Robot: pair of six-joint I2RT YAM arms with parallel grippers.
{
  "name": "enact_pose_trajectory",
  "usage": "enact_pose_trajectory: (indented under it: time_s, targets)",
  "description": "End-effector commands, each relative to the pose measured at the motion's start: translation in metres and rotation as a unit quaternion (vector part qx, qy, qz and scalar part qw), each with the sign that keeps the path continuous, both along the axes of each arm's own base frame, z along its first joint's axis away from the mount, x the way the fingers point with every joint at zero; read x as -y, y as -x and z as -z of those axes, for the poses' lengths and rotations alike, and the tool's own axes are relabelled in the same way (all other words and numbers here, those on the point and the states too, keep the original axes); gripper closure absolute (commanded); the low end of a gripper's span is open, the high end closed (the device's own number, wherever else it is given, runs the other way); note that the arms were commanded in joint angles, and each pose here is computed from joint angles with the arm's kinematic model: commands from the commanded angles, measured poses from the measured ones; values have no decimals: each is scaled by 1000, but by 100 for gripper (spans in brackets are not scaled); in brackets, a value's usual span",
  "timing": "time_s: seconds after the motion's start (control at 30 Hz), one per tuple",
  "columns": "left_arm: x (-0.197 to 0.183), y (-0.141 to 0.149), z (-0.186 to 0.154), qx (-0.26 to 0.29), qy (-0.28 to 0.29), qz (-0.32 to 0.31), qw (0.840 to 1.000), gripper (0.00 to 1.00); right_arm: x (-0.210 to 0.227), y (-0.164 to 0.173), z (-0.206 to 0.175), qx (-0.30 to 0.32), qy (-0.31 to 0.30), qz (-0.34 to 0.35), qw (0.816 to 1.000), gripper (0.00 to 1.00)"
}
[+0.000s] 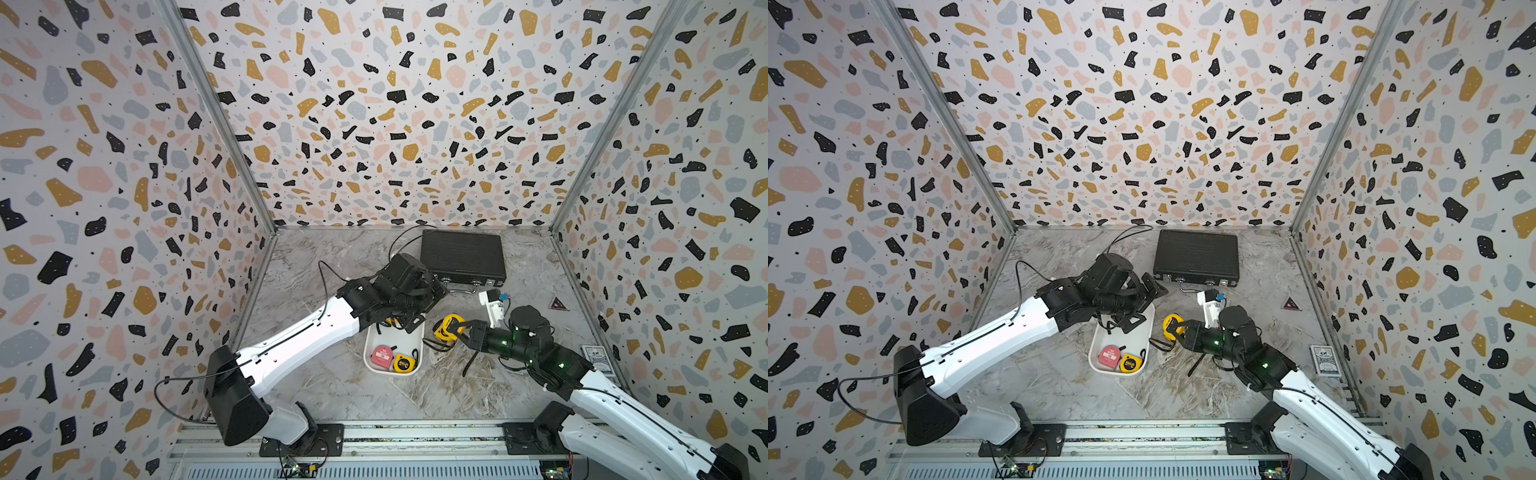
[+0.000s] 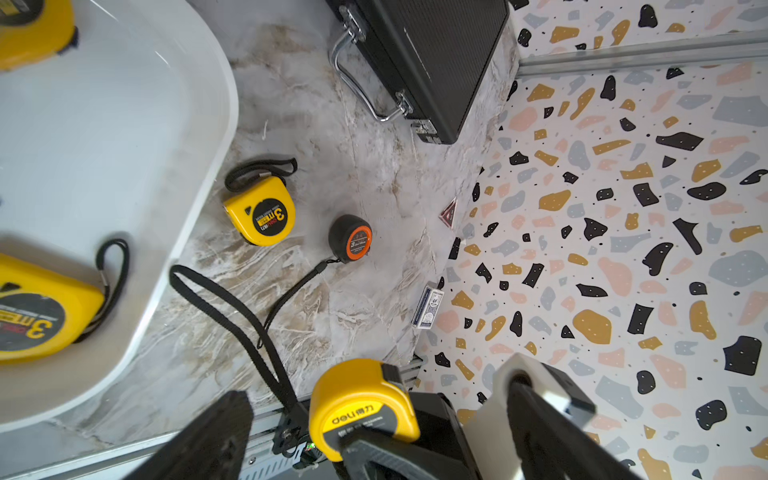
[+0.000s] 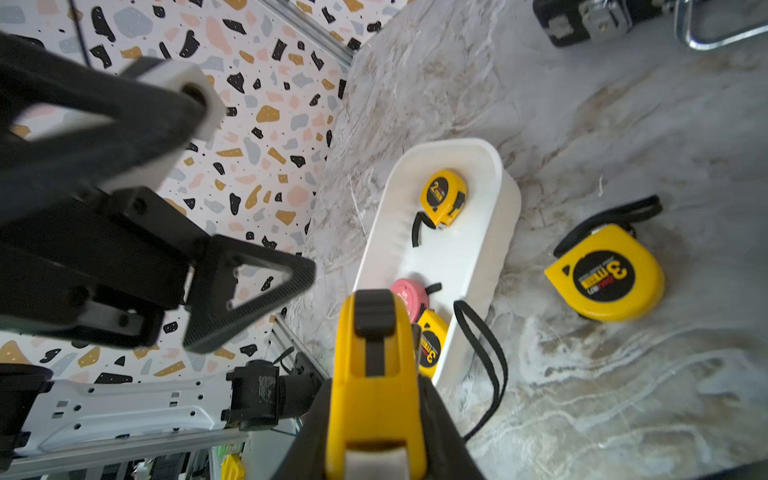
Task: Take the tape measure out of the storage box
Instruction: Place the tape measure at the center of the board.
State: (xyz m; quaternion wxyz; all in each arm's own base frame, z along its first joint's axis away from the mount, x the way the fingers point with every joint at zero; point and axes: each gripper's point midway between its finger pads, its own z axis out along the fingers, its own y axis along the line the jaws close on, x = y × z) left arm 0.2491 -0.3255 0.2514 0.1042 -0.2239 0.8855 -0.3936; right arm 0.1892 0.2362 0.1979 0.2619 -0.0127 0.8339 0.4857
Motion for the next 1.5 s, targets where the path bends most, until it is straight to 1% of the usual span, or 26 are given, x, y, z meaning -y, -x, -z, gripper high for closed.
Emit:
enact_pose_trajectory:
  time_s: [0.0,0.2,0.23,0.4,0.63,0.97,1.1,1.17,1.2,1.37,1.47]
  targets:
    - [-20,1,8,15,-34,-2,999,0,-2,18,21,-55,-7,-25,998,92]
    - [-29,3,21,11,-53,-7,999,0,-6,31,62,-114,12,-50,992,92]
    - [-31,3,22,12,-55,-7,998,0,-8,30,61,-109,7,-54,993,92]
    - [-35,5,29,10,-66,-7,998,0,-10,28,82,-125,22,-57,990,92]
    - [-48,10,40,13,-95,-3,995,0,-17,22,109,-142,43,-63,987,92]
    - [-62,21,65,-3,-133,5,991,0,-19,21,141,-176,63,-62,980,92]
    - [-66,22,71,-7,-140,4,990,0,-16,25,152,-192,75,-63,976,89]
    - [-66,23,72,-7,-141,5,990,0,-14,27,155,-197,79,-61,975,86]
    - [-67,22,73,-8,-143,3,990,0,-13,28,156,-198,81,-61,975,81]
    - [-69,22,74,-6,-151,8,988,0,-7,32,156,-200,95,-58,973,51]
    - [-73,22,77,-5,-163,12,986,0,-1,35,154,-201,111,-57,972,39]
